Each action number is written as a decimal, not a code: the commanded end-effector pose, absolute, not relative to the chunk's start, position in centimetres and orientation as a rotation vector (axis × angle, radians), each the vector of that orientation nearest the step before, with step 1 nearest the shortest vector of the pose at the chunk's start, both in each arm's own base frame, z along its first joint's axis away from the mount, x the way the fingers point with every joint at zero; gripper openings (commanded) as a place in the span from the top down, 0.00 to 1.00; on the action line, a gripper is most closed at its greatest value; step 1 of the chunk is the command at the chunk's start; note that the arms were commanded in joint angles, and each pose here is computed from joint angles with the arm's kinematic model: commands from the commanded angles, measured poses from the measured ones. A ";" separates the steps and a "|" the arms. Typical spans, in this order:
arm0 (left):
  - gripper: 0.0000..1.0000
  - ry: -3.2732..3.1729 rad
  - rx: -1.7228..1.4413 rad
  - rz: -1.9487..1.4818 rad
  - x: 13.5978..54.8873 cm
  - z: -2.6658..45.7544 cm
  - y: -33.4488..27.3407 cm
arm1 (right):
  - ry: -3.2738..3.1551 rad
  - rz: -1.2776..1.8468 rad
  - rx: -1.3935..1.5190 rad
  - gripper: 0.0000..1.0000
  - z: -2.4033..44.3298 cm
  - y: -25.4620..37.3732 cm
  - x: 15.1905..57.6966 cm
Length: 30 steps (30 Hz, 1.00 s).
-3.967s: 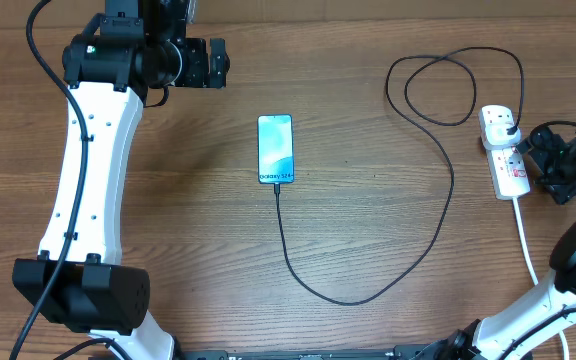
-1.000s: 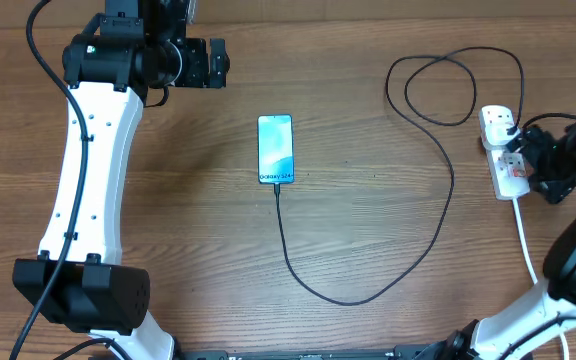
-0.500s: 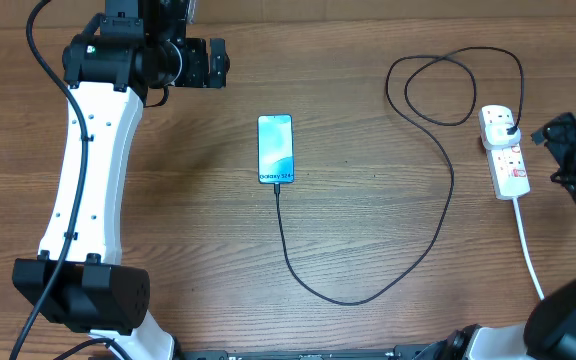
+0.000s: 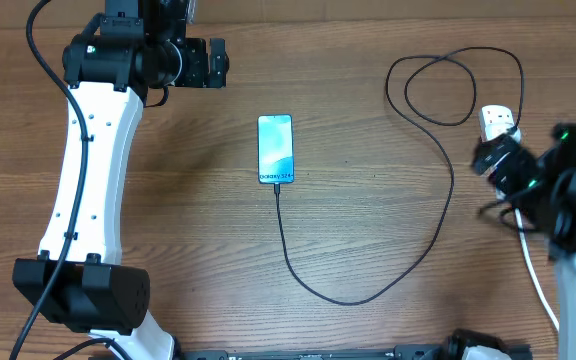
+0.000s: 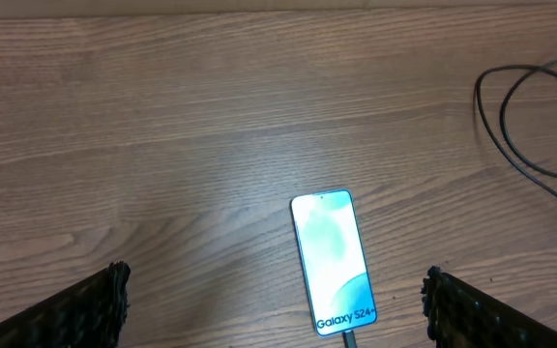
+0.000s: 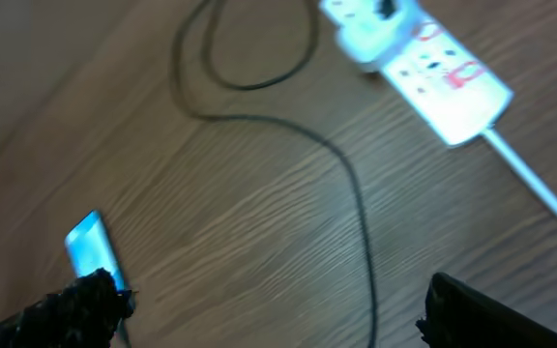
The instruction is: Plug charger to phone and switch on socket
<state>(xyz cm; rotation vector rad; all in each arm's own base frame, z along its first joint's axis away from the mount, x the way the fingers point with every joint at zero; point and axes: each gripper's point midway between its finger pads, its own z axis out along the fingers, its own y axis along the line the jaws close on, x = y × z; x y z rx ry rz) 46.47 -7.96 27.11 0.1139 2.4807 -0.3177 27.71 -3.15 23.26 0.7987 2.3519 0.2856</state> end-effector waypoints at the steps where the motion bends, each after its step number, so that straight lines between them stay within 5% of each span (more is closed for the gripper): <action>1: 0.00 2.480 0.134 -0.305 46.4 27.1 -8.0 | 2.334 0.337 0.665 0.00 24.4 -0.2 25.5; 15: 0.00 2.480 0.134 -0.305 46.4 27.1 -8.0 | 2.544 0.425 0.589 0.00 22.1 3.2 17.7; 30: 0.00 2.480 0.134 -0.305 46.4 27.1 -8.0 | 2.555 0.419 0.594 0.00 22.0 3.2 17.4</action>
